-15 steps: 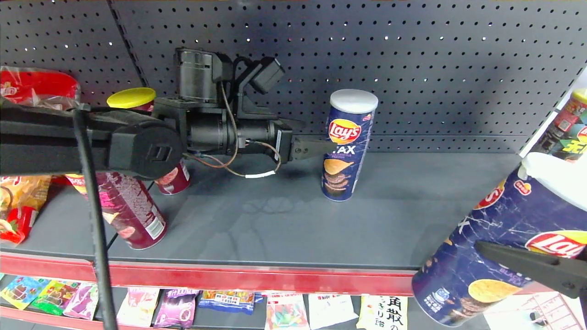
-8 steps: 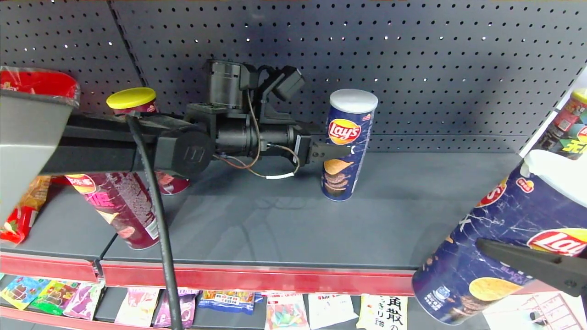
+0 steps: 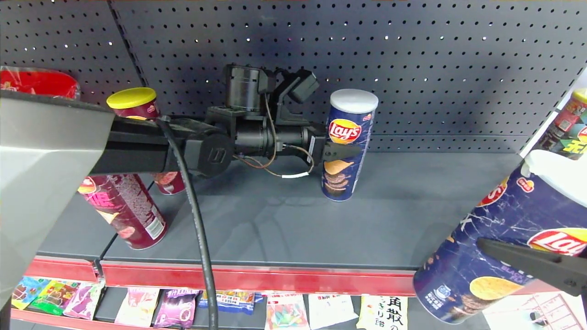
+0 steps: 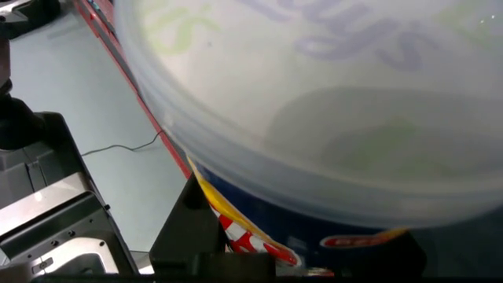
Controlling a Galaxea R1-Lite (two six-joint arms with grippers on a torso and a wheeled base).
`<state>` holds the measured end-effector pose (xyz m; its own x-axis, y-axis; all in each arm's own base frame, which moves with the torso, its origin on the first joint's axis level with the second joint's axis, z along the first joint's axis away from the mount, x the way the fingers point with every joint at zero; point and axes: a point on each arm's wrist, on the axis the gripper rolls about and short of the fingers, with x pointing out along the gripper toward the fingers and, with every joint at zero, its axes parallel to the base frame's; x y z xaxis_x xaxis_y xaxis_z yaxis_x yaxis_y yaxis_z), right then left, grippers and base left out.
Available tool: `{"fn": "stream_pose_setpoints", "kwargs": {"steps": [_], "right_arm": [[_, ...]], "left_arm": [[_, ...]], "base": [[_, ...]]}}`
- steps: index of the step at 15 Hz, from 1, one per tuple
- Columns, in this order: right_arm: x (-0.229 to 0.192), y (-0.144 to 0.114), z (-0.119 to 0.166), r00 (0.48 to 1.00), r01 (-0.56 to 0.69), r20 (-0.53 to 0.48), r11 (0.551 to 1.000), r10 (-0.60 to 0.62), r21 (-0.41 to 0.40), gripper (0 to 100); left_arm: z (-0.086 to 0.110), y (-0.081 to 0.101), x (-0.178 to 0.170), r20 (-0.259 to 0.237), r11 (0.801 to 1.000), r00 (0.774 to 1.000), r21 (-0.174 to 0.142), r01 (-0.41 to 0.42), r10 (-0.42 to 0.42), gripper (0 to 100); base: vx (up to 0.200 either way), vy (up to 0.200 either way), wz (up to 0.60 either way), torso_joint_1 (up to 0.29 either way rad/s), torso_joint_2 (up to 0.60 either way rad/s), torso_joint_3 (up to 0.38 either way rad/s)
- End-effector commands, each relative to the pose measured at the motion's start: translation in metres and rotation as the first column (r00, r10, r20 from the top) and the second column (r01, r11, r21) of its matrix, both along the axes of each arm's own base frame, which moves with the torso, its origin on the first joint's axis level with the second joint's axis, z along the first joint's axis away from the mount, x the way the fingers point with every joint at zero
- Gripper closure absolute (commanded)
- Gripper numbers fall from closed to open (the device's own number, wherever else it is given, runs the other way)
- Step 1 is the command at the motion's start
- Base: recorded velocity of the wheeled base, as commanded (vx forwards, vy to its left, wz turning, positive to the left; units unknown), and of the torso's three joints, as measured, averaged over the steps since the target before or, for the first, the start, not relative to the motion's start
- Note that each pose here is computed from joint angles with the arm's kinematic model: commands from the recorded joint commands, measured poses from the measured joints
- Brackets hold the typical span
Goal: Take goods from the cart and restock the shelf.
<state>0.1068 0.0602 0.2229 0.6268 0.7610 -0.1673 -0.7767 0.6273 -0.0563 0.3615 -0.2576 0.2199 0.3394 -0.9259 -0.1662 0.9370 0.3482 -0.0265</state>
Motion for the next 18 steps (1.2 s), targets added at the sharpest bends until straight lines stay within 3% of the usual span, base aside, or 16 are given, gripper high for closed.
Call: {"fn": "stream_pose_setpoints", "kwargs": {"steps": [1, 6, 12, 18], "right_arm": [[0.0, 0.0, 0.0, 1.0, -0.001, 0.001, 1.0, 0.001, 0.0, 100], [0.0, -0.001, 0.0, 1.0, 0.005, -0.006, 1.0, -0.005, 0.007, 100], [0.0, -0.001, 0.001, 1.0, 0.011, -0.009, 1.0, -0.011, 0.013, 100], [0.0, -0.001, 0.001, 1.0, 0.011, -0.009, 1.0, -0.011, 0.013, 100]], "left_arm": [[0.0, -0.003, 0.0, 0.0, 1.0, 1.0, -0.001, 0.005, -0.005, 100], [0.0, -0.011, -0.009, -0.009, 1.0, 1.0, 0.0, 0.024, -0.024, 100], [0.012, 0.014, -0.047, -0.038, 0.999, 0.998, 0.018, 0.041, -0.041, 100], [0.014, 0.016, -0.091, -0.056, 0.993, 0.993, 0.038, 0.111, -0.109, 100]], "base": [[0.0, 0.0, 0.0, 0.0, 0.0, 0.0], [0.0, 0.0, 0.0, 0.0, 0.0, 0.0], [0.0, 0.0, 0.0, 0.0, 0.0, 0.0], [0.0, 0.0, 0.0, 0.0, 0.0, 0.0]]}}
